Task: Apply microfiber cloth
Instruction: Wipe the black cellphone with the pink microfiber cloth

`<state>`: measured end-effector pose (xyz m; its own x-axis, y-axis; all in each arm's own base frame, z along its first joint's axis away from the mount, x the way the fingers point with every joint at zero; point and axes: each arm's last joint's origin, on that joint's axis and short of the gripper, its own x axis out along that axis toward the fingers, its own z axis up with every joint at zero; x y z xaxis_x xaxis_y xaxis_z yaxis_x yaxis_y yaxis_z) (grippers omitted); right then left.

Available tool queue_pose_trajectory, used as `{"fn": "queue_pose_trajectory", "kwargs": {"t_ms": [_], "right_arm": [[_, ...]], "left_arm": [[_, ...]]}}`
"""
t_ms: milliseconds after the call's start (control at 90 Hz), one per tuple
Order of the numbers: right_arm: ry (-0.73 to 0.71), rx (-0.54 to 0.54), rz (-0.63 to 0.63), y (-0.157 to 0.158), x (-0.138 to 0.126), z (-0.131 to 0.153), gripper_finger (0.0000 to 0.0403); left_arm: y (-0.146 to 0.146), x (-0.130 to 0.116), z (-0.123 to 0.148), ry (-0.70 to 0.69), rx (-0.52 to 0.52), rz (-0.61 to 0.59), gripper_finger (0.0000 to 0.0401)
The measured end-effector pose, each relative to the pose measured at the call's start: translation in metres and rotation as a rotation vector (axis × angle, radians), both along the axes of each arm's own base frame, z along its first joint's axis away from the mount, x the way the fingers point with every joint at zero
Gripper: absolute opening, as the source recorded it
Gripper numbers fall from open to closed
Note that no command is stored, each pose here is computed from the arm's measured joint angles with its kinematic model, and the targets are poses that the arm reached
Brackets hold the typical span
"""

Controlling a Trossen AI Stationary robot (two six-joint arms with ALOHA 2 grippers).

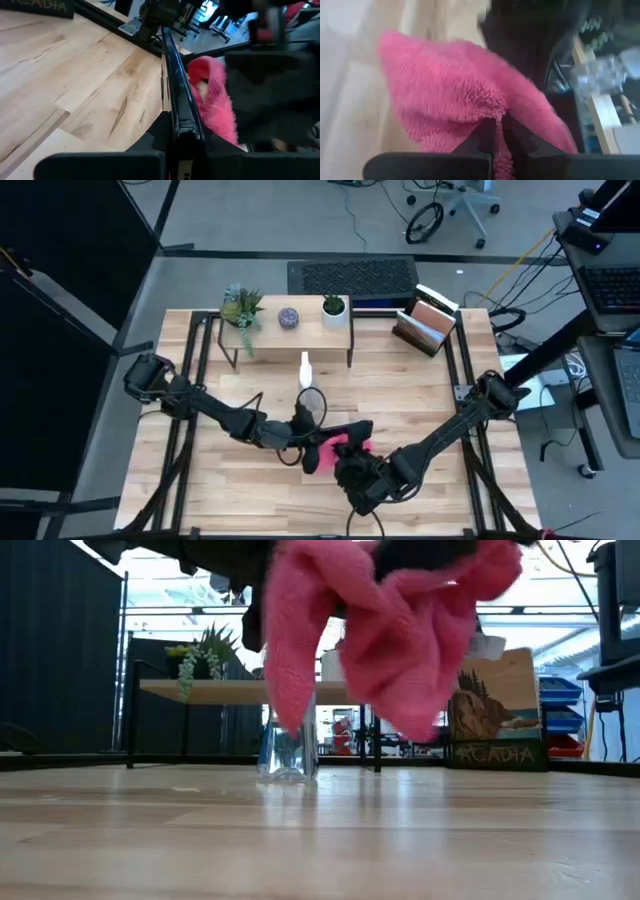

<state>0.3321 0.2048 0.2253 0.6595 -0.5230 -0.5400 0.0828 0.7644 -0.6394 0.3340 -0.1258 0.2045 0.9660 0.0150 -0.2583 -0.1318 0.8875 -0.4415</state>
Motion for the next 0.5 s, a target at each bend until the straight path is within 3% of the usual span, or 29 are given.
{"fn": "queue_pose_trajectory", "kwargs": {"t_ms": [500], "right_arm": [[0.205, -0.078, -0.299, -0.002, -0.078, -0.004, 0.0000]], "left_arm": [[-0.004, 0.000, 0.002, -0.007, 0.000, -0.074, 0.0007]]}}
